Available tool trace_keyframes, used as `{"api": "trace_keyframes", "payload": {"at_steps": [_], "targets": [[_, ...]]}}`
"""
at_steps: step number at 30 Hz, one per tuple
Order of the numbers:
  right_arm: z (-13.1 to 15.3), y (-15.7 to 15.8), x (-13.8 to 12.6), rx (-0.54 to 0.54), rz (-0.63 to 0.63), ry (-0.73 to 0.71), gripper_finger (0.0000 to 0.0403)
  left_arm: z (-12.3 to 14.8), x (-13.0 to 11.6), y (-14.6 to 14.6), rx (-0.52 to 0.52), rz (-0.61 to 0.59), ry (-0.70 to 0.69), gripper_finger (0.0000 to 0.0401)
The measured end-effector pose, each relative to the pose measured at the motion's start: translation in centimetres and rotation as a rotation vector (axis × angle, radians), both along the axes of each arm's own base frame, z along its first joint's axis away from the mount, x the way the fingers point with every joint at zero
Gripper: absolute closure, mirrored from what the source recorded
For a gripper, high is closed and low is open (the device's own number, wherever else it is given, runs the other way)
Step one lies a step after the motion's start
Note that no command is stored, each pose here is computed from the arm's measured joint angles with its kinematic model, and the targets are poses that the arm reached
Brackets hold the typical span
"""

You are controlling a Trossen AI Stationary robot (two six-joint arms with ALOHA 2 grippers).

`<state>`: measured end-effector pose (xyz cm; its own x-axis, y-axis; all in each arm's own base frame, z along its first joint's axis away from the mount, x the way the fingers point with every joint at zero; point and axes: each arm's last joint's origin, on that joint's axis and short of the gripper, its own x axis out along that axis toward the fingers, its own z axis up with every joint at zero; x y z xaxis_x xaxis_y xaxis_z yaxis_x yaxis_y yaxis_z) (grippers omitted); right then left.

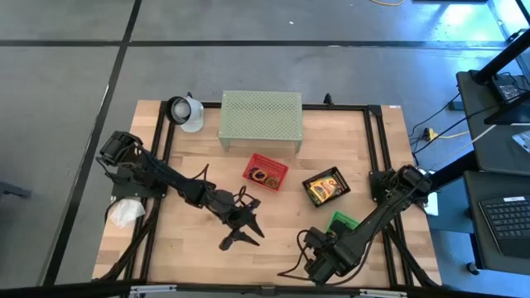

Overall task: Pick & Place Office Desk Supplies
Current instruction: Adjust the green bin, then adjust the orange rubber band in the green bin

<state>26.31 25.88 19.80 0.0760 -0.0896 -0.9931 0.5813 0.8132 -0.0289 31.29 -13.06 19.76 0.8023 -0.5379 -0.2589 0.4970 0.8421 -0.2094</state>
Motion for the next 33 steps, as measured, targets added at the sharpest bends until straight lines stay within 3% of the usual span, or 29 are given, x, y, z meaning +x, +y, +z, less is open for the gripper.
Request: {"api": "trace_keyframes", "payload": {"at_steps": [9, 22, 33], "targets": [[0.01, 0.37, 0.38, 0.035, 0.008, -0.041, 0.0369, 0.0, 0.0, -0.01, -0.01, 0.0, 0.006, 0.0274], [-0.01, 0.04, 0.3, 0.018, -0.003, -0.018, 0.0301, -0.01, 0.0, -0.01, -0.015, 0.002, 0.01, 0.0274], [-0.01, -0.27, -0.04, -0.01, -0.035, 0.016, 0.0304, 0.0, -0.01, -0.01, -0.016, 0.0, 0.01, 0.0274]]}}
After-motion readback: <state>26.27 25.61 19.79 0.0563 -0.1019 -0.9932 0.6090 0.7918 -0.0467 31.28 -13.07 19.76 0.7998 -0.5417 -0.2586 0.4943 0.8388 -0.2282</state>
